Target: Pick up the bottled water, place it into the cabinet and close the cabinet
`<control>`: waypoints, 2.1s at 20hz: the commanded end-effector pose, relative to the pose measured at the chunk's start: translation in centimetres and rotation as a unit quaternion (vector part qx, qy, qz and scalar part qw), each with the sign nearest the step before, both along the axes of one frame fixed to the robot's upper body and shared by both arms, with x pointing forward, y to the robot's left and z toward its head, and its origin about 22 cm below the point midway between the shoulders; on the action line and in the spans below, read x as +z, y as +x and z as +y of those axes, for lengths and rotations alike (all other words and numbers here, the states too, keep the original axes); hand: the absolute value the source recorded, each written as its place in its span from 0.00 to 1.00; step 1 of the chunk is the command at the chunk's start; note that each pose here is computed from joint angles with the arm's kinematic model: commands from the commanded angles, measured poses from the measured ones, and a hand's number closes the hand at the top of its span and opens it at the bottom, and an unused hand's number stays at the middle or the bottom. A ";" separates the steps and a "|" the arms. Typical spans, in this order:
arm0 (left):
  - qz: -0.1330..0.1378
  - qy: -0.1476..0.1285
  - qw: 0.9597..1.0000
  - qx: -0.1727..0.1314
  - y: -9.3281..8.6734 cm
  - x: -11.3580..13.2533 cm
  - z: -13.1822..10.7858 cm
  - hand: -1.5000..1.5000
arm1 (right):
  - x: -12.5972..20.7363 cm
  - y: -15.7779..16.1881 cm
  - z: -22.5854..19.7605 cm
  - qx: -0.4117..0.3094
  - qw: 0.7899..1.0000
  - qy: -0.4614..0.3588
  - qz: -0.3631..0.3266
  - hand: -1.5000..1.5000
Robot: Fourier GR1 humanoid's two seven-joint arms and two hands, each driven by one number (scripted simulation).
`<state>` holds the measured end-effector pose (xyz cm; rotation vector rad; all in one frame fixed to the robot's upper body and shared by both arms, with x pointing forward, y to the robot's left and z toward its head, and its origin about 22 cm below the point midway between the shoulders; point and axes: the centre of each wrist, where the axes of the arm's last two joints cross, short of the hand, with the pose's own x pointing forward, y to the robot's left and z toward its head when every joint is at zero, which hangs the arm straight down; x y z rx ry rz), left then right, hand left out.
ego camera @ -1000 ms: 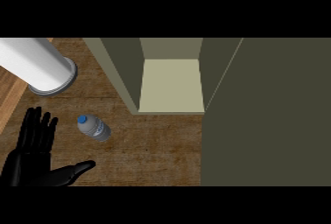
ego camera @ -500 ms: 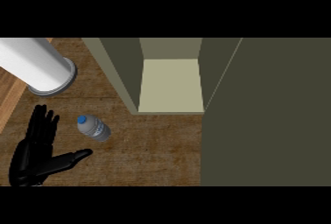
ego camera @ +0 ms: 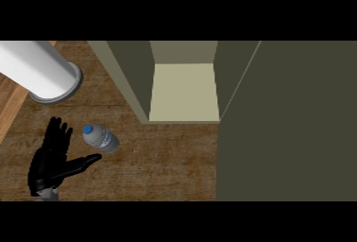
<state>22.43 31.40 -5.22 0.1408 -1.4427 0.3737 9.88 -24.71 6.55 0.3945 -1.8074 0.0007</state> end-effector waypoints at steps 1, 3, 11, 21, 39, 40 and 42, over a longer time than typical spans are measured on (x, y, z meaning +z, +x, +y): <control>0.008 -0.020 1.000 0.002 1.2 -1.3 -0.3 0.00 | 0.1 -0.7 0.7 -0.004 1.000 0.011 -0.004 0.00; 0.014 -0.045 0.999 0.010 0.9 -3.3 0.3 0.00 | -0.2 -0.5 1.3 0.000 1.000 0.006 0.015 0.00; 0.003 -0.054 0.999 -0.001 1.4 -6.9 2.2 0.00 | -1.2 -0.1 -0.1 0.002 1.000 0.000 0.002 0.00; 0.003 -0.085 0.996 -0.020 2.8 -8.6 0.4 0.00 | 0.3 0.0 0.6 -0.004 1.000 0.001 -0.002 0.00; -0.033 -0.186 0.980 -0.066 2.9 -10.8 -3.4 0.00 | -0.5 0.7 0.6 0.011 1.000 0.004 0.000 0.00; -0.034 -0.186 0.979 -0.075 4.3 -9.6 -2.3 0.00 | -0.4 0.0 0.1 0.016 1.000 0.011 0.011 0.00; -0.037 -0.184 0.978 -0.087 4.6 -9.9 -4.6 0.00 | -0.8 0.5 0.3 0.003 1.000 0.010 0.006 0.00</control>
